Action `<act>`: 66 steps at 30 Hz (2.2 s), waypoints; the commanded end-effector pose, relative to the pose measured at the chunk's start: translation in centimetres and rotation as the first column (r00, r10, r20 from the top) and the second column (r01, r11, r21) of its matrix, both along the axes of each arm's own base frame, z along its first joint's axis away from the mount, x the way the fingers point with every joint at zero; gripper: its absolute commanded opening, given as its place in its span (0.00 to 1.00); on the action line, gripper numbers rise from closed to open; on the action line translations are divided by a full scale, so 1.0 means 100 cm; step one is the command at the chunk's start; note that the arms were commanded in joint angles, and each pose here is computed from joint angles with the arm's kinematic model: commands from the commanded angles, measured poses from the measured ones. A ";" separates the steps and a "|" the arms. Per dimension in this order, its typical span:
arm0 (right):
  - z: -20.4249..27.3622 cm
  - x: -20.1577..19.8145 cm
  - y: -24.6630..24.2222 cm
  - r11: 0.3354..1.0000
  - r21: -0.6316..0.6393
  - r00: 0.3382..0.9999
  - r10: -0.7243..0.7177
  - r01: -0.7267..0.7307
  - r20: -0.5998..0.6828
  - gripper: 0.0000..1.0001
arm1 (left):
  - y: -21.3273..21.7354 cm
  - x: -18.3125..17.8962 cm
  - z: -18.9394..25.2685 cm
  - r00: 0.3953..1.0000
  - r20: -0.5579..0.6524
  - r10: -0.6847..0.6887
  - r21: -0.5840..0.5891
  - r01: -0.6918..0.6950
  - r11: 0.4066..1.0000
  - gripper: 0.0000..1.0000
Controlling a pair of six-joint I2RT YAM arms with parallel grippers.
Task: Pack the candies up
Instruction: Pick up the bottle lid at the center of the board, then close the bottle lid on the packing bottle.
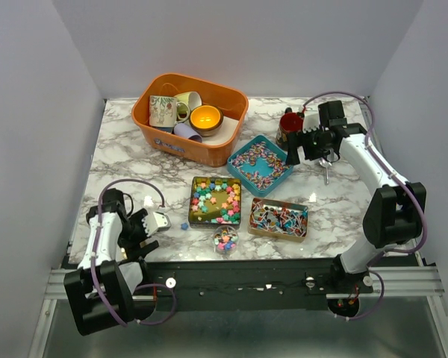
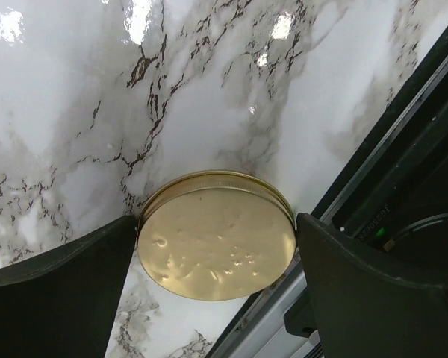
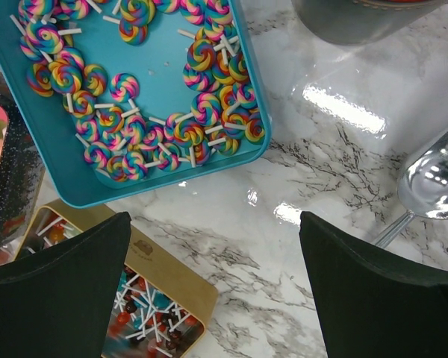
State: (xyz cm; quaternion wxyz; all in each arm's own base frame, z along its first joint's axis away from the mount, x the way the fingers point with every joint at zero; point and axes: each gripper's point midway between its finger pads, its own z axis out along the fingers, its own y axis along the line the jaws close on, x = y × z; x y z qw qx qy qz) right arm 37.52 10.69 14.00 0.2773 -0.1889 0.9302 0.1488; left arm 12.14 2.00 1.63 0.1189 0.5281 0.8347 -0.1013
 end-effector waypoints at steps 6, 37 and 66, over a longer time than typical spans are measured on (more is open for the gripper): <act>0.014 0.005 0.008 0.999 0.047 1.000 0.018 -0.019 0.011 1.00 | 0.013 -0.005 -0.012 0.999 -0.024 -0.045 0.072 0.046 0.996 0.89; 0.045 -0.001 0.006 0.998 0.048 0.993 0.029 -0.035 0.114 0.99 | -0.216 0.064 0.143 0.931 0.246 -0.270 -0.314 0.340 0.887 0.86; 0.083 -0.018 0.014 0.991 0.130 0.985 0.021 -0.043 0.169 1.00 | -0.300 0.011 0.076 0.924 0.148 -0.354 -0.304 0.383 0.872 0.89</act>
